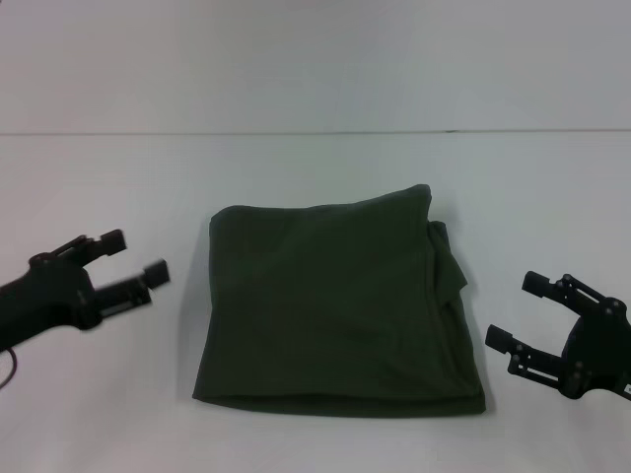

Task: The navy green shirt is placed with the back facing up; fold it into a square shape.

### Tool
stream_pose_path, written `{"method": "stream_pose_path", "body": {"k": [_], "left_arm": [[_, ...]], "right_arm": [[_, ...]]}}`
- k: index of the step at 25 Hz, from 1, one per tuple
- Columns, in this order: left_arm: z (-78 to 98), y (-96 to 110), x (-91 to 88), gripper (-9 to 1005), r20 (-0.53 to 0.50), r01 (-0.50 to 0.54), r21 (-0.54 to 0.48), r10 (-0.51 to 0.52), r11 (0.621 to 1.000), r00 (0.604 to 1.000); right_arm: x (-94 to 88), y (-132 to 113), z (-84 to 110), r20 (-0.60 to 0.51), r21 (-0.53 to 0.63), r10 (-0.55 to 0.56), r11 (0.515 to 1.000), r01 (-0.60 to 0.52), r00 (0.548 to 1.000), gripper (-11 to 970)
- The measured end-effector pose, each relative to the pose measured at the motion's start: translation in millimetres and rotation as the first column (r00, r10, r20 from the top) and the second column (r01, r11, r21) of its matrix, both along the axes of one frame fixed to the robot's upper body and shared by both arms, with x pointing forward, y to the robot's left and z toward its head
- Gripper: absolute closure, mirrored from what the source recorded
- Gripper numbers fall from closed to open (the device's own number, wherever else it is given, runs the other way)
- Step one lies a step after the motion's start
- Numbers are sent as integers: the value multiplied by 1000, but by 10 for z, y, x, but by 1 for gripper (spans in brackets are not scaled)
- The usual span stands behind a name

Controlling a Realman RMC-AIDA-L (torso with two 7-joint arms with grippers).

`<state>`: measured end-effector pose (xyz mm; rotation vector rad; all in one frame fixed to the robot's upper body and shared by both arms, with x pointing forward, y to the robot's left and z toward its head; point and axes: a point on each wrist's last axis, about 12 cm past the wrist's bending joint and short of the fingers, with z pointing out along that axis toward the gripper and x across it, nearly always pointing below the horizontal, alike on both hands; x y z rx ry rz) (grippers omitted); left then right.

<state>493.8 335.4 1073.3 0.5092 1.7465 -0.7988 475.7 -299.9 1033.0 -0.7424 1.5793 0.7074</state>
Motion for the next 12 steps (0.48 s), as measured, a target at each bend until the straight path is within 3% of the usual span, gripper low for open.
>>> {"method": "stream_pose_path", "body": {"k": [2, 5, 12], "left_arm": [[-43, -103, -118, 179, 134, 79, 66, -87, 995, 987], [-158, -227, -282, 121, 252, 135, 114, -160, 984, 954], [-395, -269, -529, 80, 203, 157, 152, -186, 976, 961]], "right_arm": [[-12, 14, -26, -4, -1, -6, 1000, 6, 1000, 59], [-76, 47, -98, -1, -8, -11, 1000, 11, 1000, 59], [-232, 93, -285, -14, -45, -48, 998, 47, 999, 59]]}}
